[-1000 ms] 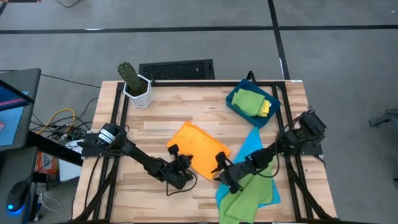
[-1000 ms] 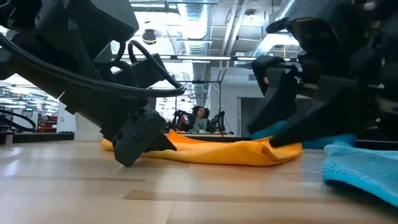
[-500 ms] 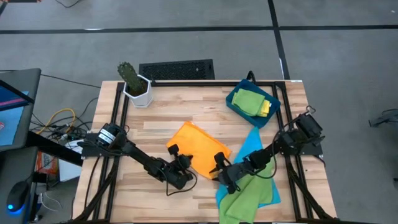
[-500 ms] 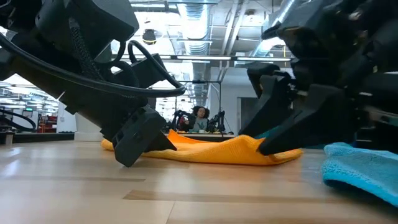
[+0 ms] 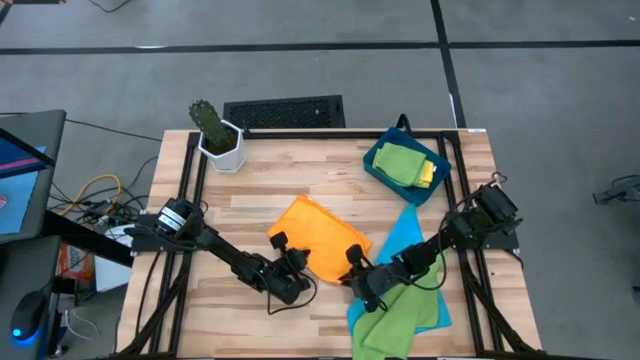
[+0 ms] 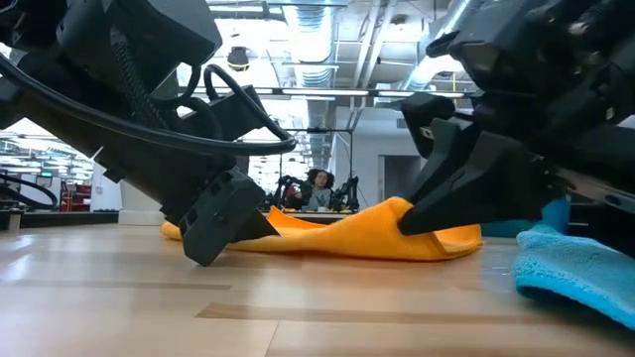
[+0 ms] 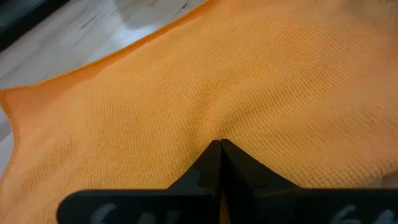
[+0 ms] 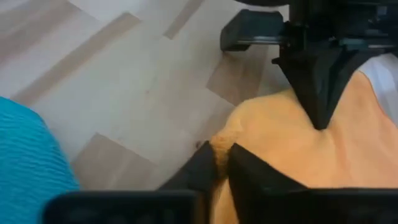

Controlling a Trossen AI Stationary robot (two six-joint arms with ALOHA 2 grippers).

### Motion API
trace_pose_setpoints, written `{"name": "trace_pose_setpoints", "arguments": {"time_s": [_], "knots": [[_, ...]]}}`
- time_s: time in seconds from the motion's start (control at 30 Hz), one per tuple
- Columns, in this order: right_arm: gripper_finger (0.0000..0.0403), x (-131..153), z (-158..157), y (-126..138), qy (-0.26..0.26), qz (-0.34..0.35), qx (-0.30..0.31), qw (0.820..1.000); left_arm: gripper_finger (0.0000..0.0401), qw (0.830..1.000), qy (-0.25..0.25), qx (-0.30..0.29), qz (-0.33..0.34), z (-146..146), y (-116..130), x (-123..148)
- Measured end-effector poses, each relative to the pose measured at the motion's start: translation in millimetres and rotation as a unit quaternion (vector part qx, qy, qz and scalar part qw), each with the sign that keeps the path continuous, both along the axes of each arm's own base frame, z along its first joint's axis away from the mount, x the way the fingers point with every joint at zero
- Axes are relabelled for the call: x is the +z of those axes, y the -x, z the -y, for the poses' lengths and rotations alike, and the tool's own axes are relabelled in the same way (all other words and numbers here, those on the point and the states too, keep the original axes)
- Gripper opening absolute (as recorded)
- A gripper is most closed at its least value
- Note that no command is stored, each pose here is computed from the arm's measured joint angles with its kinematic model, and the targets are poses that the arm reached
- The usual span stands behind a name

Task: Fold microfiber towels
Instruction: Fold the orange microfiber cloth

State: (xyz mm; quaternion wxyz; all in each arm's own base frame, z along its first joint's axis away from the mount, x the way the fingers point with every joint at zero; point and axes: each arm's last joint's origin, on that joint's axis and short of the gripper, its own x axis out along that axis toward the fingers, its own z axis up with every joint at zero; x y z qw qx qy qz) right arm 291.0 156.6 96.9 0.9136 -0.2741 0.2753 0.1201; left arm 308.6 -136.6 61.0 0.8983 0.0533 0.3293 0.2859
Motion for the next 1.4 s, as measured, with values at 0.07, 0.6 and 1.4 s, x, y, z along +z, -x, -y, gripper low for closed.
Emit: {"name": "trace_pose_setpoints", "arguments": {"time_s": [0.07, 0.6, 1.4], "knots": [[0.0018, 0, 0, 0, 0.006, 0.001, 0.003, 1.000, 0.0000, 1.000, -0.001, -0.001, 0.000, 0, 0, 0], [0.0019, 29, 26, -41, 0.036, 0.027, 0.078, 0.996, 0.0000, 1.000, -0.004, -0.004, 0.000, 0, -1, 0], [0.0018, 37, 64, -62, -0.015, 0.033, 0.111, 0.993, 0.0000, 0.996, -0.052, -0.055, -0.039, -1, 12, 53]]}}
